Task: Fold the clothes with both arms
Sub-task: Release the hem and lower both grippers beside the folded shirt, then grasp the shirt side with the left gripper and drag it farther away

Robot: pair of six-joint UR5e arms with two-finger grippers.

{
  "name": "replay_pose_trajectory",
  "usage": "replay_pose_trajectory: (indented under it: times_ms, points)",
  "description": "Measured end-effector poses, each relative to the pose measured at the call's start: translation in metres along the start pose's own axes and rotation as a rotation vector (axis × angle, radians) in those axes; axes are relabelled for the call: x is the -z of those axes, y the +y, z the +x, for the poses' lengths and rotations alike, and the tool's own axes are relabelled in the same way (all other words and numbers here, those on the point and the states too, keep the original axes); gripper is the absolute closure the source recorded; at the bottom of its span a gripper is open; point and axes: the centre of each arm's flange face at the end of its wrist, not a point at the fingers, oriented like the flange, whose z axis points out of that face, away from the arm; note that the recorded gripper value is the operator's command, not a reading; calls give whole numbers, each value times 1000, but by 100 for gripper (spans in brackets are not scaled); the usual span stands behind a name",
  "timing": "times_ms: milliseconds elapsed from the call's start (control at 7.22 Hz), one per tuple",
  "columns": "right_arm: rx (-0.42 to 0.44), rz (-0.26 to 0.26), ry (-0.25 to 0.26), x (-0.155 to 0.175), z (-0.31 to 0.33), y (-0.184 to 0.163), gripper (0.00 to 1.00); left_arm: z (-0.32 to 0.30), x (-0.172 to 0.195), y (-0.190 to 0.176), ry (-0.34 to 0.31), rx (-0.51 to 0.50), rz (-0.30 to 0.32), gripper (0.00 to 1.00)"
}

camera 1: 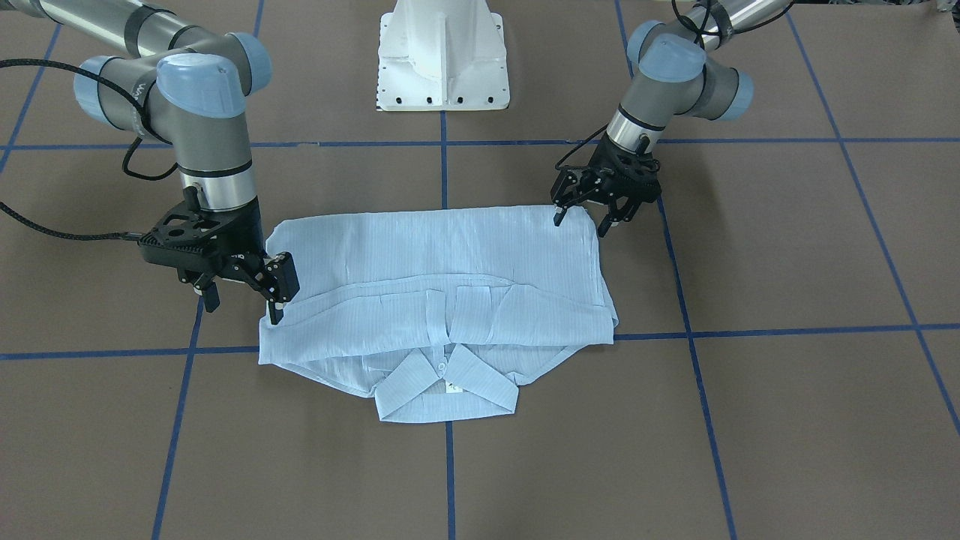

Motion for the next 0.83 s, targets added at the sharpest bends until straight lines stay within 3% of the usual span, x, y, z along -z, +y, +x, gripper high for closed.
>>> replay_pose_trajectory:
  times_ms: [277,554,831]
  points:
    - [1,-1,0,0,0,1,0,5,1,9,10,12,-11,100]
    - [1,-1,-1,0,-1,1,0,1,25,12,25,10,-12,100]
    - [2,-1,-3,0,-2,2,0,-34,46,7,-20,-4,1,100]
